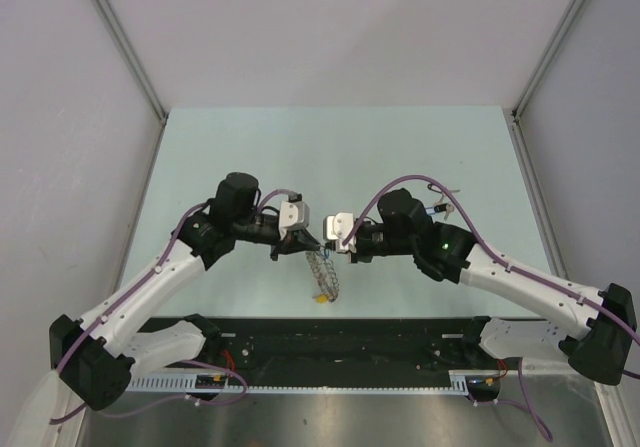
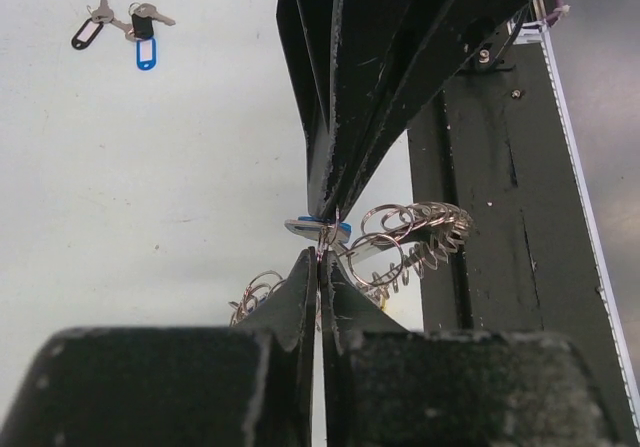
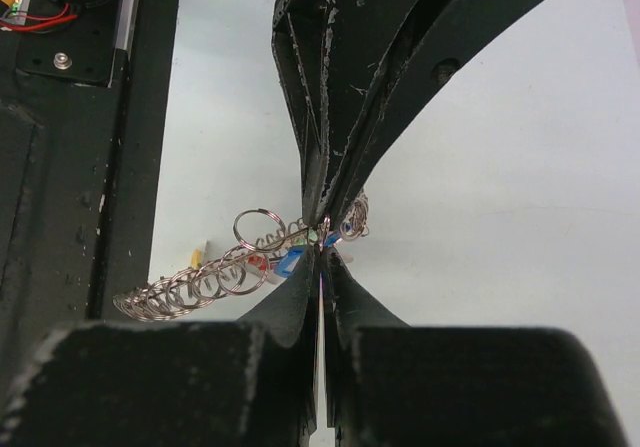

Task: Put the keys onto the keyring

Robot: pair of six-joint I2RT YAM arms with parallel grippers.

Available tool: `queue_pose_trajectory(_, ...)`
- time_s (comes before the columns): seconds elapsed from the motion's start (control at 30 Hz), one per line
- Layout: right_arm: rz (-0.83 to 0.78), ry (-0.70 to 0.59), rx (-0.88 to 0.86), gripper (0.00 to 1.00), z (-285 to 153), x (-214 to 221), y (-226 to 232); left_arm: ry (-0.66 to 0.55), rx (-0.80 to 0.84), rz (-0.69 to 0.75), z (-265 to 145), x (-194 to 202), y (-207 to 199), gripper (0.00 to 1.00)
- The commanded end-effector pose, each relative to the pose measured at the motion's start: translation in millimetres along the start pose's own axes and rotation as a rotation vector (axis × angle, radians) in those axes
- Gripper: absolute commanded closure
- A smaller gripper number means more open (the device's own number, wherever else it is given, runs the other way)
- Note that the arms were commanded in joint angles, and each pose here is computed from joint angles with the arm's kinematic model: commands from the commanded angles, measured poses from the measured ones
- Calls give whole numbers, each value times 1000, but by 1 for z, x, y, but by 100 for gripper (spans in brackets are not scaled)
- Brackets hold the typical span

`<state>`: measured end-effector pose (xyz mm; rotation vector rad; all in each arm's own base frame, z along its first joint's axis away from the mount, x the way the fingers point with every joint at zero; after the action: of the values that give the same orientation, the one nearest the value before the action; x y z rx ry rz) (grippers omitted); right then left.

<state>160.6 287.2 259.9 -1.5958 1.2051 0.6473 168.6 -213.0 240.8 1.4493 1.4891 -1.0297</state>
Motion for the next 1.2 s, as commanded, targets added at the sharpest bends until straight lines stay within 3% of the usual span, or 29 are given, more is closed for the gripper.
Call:
queue_pose_trajectory(0.0, -53, -65, 64, 100, -9, -30, -16, -52, -5, 41, -5, -21, -1, 100)
queue_pose_trajectory(0.27, -20, 28, 115, 100, -23, -16, -14, -174, -157, 15, -14, -43, 10, 100)
queue_pose_trajectory(0.67, -13, -51, 139, 100, -20, -20, -11, -405, -302, -157, -18, -57, 17, 100)
queue_pose_trajectory(1.13, -39, -114, 180, 100, -15, -28, -15, -619, -365, -230, -20, -63, 13, 99)
queue_pose_trajectory(1.17, -44, -116, 188, 100, -16, -29, -17, -610, -375, -232, -21, -61, 13, 90)
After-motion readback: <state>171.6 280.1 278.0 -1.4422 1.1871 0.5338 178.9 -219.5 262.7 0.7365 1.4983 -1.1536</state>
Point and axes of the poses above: each gripper's point midway between its finger pads, its own z axis out along the fingers, its own y axis along the line the jaws close on, x = y × z, the point moved 5 cm from there along -z, back along the fingers, and after that the axes turned 3 degrees about -z, right-handed, at the moved point
